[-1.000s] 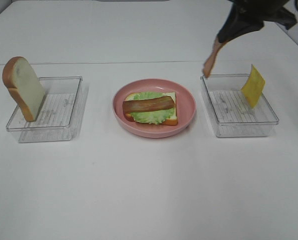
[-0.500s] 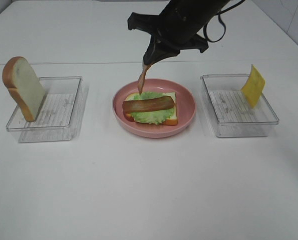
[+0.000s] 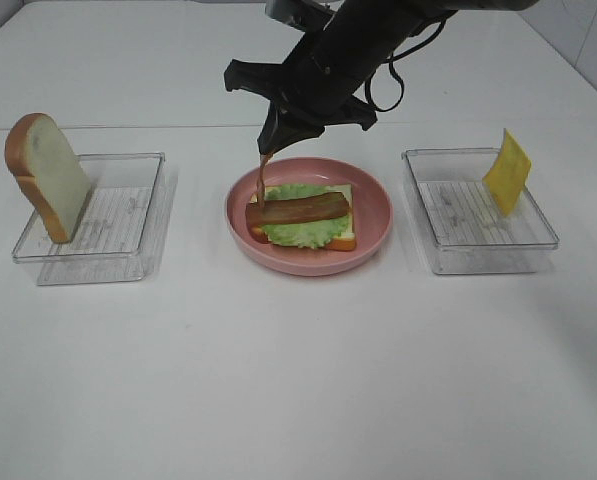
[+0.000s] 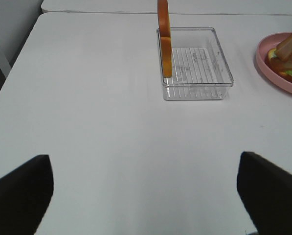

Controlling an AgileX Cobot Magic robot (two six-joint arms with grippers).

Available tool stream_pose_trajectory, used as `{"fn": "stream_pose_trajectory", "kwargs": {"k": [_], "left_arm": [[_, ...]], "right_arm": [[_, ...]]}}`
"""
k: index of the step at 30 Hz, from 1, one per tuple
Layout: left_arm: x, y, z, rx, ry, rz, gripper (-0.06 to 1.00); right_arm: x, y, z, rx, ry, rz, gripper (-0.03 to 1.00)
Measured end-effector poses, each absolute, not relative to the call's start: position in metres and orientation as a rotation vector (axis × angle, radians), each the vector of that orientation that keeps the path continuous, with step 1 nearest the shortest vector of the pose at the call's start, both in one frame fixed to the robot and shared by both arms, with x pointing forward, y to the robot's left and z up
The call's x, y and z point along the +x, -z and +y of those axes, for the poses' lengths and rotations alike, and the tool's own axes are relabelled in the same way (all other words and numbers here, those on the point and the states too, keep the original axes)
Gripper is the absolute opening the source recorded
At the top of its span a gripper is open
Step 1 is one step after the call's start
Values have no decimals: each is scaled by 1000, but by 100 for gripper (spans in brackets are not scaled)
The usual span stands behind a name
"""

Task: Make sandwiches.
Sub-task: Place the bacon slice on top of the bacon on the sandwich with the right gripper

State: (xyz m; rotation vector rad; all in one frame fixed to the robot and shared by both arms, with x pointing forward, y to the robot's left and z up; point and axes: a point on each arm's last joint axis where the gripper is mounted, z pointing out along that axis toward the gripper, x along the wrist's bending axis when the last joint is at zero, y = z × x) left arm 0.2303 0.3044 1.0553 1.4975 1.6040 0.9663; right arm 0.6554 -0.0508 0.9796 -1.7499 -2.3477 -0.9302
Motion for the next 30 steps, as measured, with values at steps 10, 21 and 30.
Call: {"fn": "stream_pose_trajectory", "kwargs": {"k": [10, 21, 30], "left_arm": [[230, -1055, 304, 1498, -966, 1604, 93], [230, -1055, 304, 1498, -966, 1604, 93], [230, -1055, 304, 1498, -966, 1604, 93]], "right_arm": [[656, -975, -62, -1747, 790, -2526, 3], [657, -958, -68, -1792, 629, -2570, 3], [659, -939, -70, -1790, 542, -2602, 3]]}}
